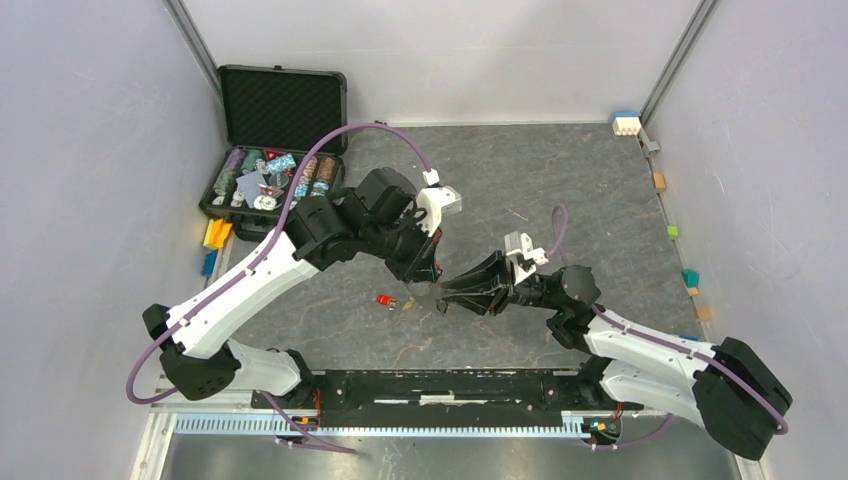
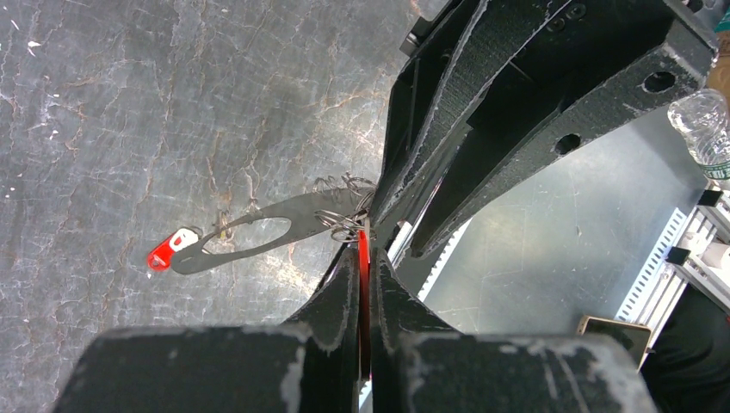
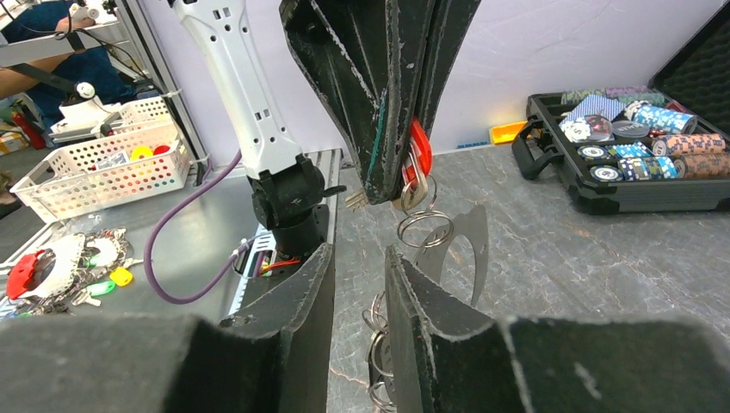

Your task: Remove the keys from the keyring

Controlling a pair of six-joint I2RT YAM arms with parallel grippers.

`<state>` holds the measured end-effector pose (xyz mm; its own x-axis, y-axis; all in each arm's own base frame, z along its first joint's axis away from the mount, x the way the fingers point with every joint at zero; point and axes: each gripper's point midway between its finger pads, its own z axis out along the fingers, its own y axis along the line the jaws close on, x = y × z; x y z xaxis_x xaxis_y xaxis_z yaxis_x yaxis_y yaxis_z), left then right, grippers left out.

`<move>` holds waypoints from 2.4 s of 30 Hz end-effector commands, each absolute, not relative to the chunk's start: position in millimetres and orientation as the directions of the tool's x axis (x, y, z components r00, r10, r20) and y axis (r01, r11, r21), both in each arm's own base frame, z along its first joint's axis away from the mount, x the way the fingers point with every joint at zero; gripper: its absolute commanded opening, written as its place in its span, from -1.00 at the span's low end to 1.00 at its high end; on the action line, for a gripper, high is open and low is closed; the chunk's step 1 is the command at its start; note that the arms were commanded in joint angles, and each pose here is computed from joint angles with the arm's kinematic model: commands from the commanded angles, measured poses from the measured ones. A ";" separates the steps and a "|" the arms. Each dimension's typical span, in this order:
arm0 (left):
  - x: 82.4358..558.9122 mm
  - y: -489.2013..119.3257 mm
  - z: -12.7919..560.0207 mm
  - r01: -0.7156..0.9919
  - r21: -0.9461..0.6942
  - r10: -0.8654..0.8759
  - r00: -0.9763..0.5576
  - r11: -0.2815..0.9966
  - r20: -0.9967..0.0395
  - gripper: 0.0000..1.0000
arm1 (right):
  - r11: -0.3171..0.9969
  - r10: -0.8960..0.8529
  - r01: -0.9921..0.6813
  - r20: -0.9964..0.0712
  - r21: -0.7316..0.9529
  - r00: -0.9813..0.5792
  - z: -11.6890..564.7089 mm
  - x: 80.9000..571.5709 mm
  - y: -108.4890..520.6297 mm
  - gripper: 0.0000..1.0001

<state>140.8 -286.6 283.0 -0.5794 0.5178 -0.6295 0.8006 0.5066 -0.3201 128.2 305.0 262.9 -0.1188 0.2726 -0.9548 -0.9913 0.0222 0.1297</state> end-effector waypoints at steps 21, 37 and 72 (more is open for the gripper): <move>141.2 -291.1 298.8 0.824 -0.321 0.499 -0.546 0.467 -0.673 -0.95 | 0.038 0.342 -0.994 -0.936 0.101 -0.082 289.0 134.0 315.5 -0.40; 140.5 -290.3 299.8 0.823 -0.322 0.496 -0.547 0.468 -0.675 -0.95 | 0.071 0.351 -0.995 -0.935 0.075 -0.046 293.2 136.7 312.2 -0.51; 146.5 -285.6 300.8 0.816 -0.292 0.479 -0.540 0.498 -0.692 -0.95 | 0.050 0.315 -0.997 -0.946 -0.062 0.075 281.9 117.6 302.9 -0.97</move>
<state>142.3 -285.9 282.4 -0.5791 0.5173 -0.6301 0.7992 0.5130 -0.3133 114.9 303.7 286.7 0.0325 0.3381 -0.9405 -0.9994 0.0190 -0.0276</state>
